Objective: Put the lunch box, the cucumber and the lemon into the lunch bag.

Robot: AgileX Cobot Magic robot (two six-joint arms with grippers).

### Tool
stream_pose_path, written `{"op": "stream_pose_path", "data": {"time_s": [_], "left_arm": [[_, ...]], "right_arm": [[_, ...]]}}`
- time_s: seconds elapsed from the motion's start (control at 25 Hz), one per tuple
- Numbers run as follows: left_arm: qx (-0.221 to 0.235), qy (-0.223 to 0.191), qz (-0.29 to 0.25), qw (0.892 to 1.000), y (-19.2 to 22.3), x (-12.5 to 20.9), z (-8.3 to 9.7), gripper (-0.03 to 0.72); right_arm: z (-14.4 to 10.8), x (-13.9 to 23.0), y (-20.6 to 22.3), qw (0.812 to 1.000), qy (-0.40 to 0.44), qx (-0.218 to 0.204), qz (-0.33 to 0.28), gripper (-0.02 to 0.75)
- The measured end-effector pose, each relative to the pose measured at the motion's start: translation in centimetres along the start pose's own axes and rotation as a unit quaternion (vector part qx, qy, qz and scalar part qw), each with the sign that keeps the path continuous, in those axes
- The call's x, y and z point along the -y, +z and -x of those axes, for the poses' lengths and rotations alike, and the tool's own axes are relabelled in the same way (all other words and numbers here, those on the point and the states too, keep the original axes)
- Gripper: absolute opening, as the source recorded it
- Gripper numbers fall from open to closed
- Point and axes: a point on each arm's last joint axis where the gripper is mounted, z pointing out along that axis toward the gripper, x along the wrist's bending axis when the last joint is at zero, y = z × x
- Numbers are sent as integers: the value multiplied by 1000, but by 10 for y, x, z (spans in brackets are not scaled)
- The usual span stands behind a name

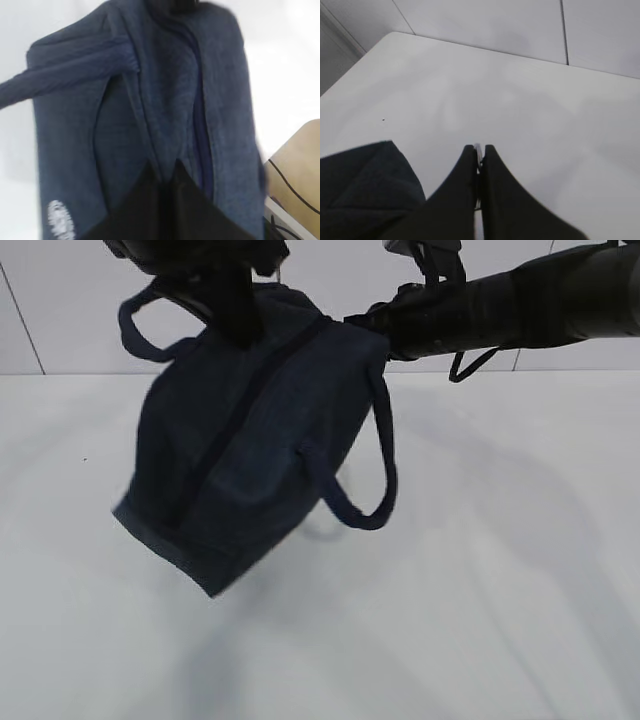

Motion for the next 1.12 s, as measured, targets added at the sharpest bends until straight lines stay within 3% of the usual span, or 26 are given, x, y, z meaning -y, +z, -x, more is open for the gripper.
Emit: {"op": "stream_pose_path", "data": {"time_s": [0.2, 0.44, 0.52, 0.64, 0.72, 0.88, 1.12], "left_arm": [[-5, 8, 27, 1000, -25, 3, 3, -9], [0, 7, 23, 1000, -29, 6, 5, -9], [2, 7, 23, 1000, -33, 7, 6, -9], [4, 8, 24, 1000, -38, 9, 7, -9], [4, 8, 20, 1000, -39, 10, 7, -9], [18, 7, 11, 1000, -31, 8, 8, -9], [66, 6, -28, 997, 19, 0, 9, -9]], "right_arm": [[-7, -3, -1, 1000, 4, -30, 0, 1], [-11, -5, -4, 998, 8, -60, 0, 13], [-9, -9, -6, 998, 2, -67, 4, 96], [5, -17, -15, 998, 12, -60, 21, 335], [10, -27, -27, 998, 19, -55, 39, 421], [14, -58, -67, 995, 7, -42, 86, 447], [4, -92, -122, 990, -24, -28, 135, 447]]}}
